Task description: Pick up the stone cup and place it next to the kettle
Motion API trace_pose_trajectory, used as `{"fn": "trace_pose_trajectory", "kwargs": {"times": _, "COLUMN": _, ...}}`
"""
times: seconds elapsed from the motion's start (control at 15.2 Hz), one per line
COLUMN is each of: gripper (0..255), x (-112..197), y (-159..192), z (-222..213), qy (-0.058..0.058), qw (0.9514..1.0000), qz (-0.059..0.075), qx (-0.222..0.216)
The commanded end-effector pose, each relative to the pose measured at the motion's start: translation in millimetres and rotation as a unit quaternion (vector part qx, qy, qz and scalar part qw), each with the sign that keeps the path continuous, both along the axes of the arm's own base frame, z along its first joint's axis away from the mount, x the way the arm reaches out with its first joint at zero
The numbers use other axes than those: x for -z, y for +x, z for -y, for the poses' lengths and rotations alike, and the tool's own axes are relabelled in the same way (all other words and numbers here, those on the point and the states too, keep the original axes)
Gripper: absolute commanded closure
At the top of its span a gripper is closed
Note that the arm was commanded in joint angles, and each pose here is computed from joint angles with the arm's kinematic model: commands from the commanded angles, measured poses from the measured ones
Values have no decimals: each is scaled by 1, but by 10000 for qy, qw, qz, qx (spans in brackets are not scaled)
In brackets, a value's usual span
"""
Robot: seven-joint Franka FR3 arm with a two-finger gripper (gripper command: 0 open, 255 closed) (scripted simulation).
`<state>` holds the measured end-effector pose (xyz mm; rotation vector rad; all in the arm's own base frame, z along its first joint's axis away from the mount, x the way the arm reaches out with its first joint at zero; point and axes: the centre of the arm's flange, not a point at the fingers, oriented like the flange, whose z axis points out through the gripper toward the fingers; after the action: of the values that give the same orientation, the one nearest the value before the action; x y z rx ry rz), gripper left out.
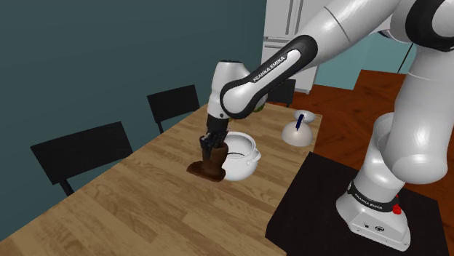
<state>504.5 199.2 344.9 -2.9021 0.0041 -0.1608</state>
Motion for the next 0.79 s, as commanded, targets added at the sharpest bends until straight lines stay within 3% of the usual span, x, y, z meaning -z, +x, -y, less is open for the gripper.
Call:
{"fn": "trace_pose_trajectory", "kwargs": {"times": 0.0, "gripper": 255, "x": -12, "y": 1, "z": 0, "qy": 1, "qw": 10000, "qz": 4, "qx": 1}}
{"fn": "trace_pose_trajectory", "kwargs": {"times": 0.73, "gripper": 255, "x": -70, "y": 1, "z": 0, "qy": 1, "qw": 10000, "qz": 4, "qx": 1}}
